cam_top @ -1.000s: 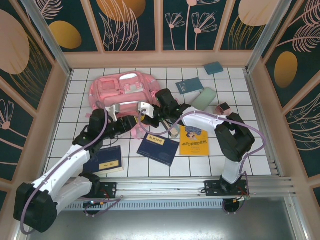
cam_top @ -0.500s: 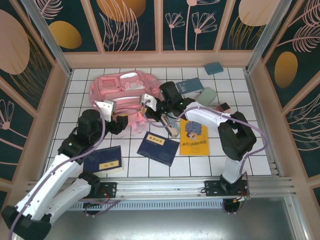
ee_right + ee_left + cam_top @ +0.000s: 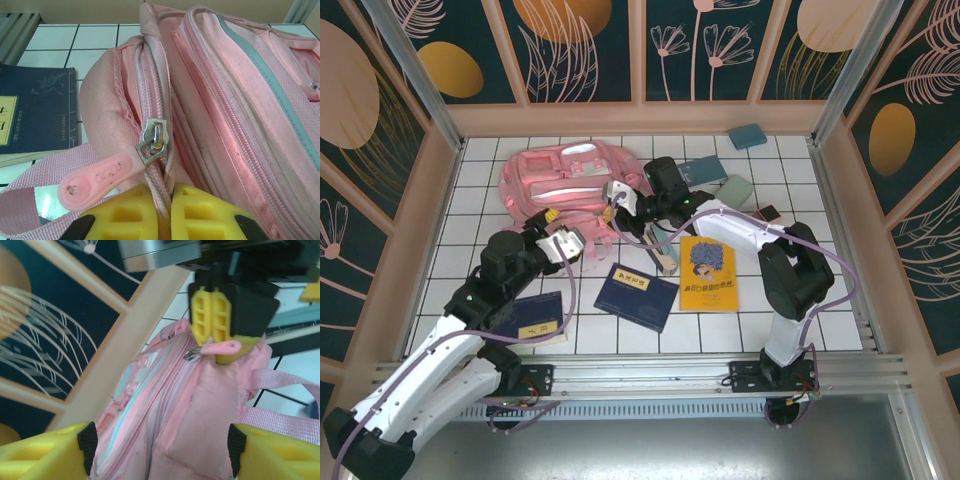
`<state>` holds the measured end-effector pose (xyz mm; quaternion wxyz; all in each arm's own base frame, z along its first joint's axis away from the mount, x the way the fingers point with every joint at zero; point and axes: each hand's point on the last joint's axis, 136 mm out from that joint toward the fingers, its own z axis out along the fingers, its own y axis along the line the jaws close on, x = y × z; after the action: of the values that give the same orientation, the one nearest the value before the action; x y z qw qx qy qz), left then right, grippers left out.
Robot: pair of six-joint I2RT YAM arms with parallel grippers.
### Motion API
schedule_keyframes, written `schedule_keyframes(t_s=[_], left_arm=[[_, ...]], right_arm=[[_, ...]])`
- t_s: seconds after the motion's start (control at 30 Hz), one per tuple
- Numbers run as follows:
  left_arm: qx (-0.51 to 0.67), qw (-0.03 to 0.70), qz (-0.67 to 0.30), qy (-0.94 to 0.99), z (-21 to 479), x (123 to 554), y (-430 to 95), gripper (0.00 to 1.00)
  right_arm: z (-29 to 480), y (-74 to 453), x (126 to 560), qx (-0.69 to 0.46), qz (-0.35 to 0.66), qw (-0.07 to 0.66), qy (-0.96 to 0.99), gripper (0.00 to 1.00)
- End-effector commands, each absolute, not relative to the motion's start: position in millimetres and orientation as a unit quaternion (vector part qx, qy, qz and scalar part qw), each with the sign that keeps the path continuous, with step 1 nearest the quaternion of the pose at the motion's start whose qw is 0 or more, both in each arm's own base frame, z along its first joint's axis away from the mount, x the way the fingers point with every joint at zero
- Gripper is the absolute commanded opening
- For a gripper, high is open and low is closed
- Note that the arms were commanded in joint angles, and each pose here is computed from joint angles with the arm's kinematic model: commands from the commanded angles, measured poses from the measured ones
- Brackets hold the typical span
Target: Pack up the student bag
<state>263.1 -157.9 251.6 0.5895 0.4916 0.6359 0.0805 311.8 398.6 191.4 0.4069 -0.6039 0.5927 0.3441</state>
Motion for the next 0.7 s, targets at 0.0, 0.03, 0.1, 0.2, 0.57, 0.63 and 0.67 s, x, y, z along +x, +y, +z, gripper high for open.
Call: schedule_keyframes(t_s=[0.0, 0.03, 0.1, 0.2, 0.57, 0.63, 0.67], left_arm=[[0.558, 0.598, 0.148, 0.556, 258.8, 265.9, -171.1, 0.71], [0.570, 0.591, 0.156, 0.549, 255.5, 267.3, -174.7, 0.71], [0.586, 0.584, 0.166, 0.537, 251.8, 270.3, -181.5, 0.70], [0.594, 0.584, 0.175, 0.525, 253.0, 276.5, -189.9, 0.67], [0.631, 0.544, 0.179, 0.523, 231.2, 289.7, -209.7, 0.54], [0.629, 0.540, 0.184, 0.529, 229.6, 293.2, -209.1, 0.52], [0.626, 0.541, 0.186, 0.531, 230.1, 295.1, -208.6, 0.50]], right_arm=[[236.3, 410.3, 305.2, -0.605, 0.380, 0.443, 0.542, 0.00], [235.9, 411.6, 304.7, -0.606, 0.380, 0.442, 0.541, 0.00], [235.0, 413.4, 303.7, -0.607, 0.380, 0.441, 0.541, 0.00], [232.3, 416.2, 301.8, -0.610, 0.375, 0.441, 0.541, 0.00], [237.7, 416.1, 295.4, -0.613, 0.371, 0.446, 0.536, 0.00], [237.7, 415.8, 294.2, -0.614, 0.371, 0.445, 0.536, 0.00], [238.4, 415.8, 293.8, -0.614, 0.371, 0.446, 0.534, 0.00]])
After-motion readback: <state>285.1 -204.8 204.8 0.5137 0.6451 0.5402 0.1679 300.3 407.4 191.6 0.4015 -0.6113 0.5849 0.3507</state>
